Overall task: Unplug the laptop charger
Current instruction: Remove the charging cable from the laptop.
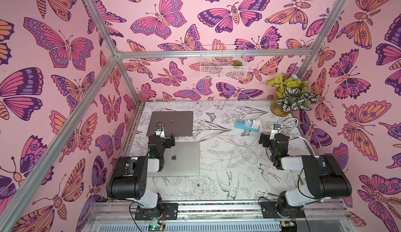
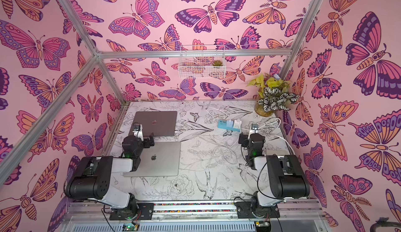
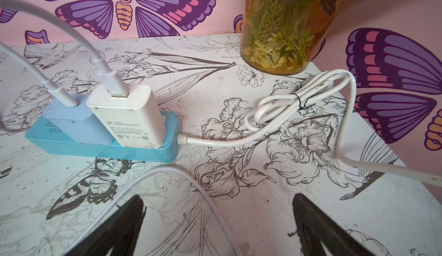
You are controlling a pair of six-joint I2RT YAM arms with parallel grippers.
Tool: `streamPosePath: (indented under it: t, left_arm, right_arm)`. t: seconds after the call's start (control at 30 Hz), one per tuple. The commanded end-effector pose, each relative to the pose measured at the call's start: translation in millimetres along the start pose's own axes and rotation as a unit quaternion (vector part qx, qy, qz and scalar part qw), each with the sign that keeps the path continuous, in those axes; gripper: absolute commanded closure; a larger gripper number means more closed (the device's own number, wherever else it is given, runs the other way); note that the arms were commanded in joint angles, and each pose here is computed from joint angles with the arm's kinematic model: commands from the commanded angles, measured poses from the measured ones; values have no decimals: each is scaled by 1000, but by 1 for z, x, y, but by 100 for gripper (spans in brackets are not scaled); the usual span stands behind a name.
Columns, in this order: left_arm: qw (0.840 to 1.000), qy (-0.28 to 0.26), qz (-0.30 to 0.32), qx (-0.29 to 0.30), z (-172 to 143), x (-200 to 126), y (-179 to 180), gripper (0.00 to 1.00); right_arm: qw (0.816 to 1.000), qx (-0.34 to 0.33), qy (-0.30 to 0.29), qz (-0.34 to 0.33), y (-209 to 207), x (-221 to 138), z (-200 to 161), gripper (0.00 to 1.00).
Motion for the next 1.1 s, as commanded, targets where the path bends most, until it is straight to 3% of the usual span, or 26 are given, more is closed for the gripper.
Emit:
streamPosePath:
  t: [0.0, 0.7, 0.77, 0.8, 0.87, 0.93, 0.97, 1.03, 1.07]
  left_arm:
    - [1000, 5, 10, -6, -3, -1, 3, 0]
    - [1000, 3, 10, -5, -2, -2, 4, 0]
    - [1000, -4, 21, 15, 9, -8, -5, 0]
    - [999, 2, 36, 36, 18, -16, -16, 0]
    - [997, 15, 69, 22, 44, -36, -35, 0]
    - [997, 52, 39, -38, 62, -52, -50, 0]
    - [994, 85, 27, -64, 65, -59, -58, 0]
    - [987, 134, 20, -91, 66, -73, -74, 0]
    - [983, 157, 12, -90, 63, -81, -86, 0]
  right_arm:
    - [1000, 5, -12, 3, -2, 1, 10, 1]
    - [1000, 11, -13, 9, -3, 2, 10, 1]
    - [999, 13, -46, -14, -9, -12, 27, 2]
    - [999, 7, -33, -13, -13, -24, 46, 1]
    - [998, 56, -15, 2, -23, -44, 84, 1]
    - [982, 189, -10, 2, -28, -52, 101, 1]
    - [971, 236, 0, 27, -27, -55, 103, 1]
    - [964, 161, -21, 211, 9, -63, 118, 9]
    - [963, 116, -8, 244, 29, -72, 120, 11]
Point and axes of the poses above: each gripper's point midway between its finger pads, its own x axis out along the fingers, its own y axis along the line the jaws close on, z = x × y, the point moved 9 cm from there along -x, back along the fingers, and after that the axes turned 14 degrees about -x, right-handed, at the moved point
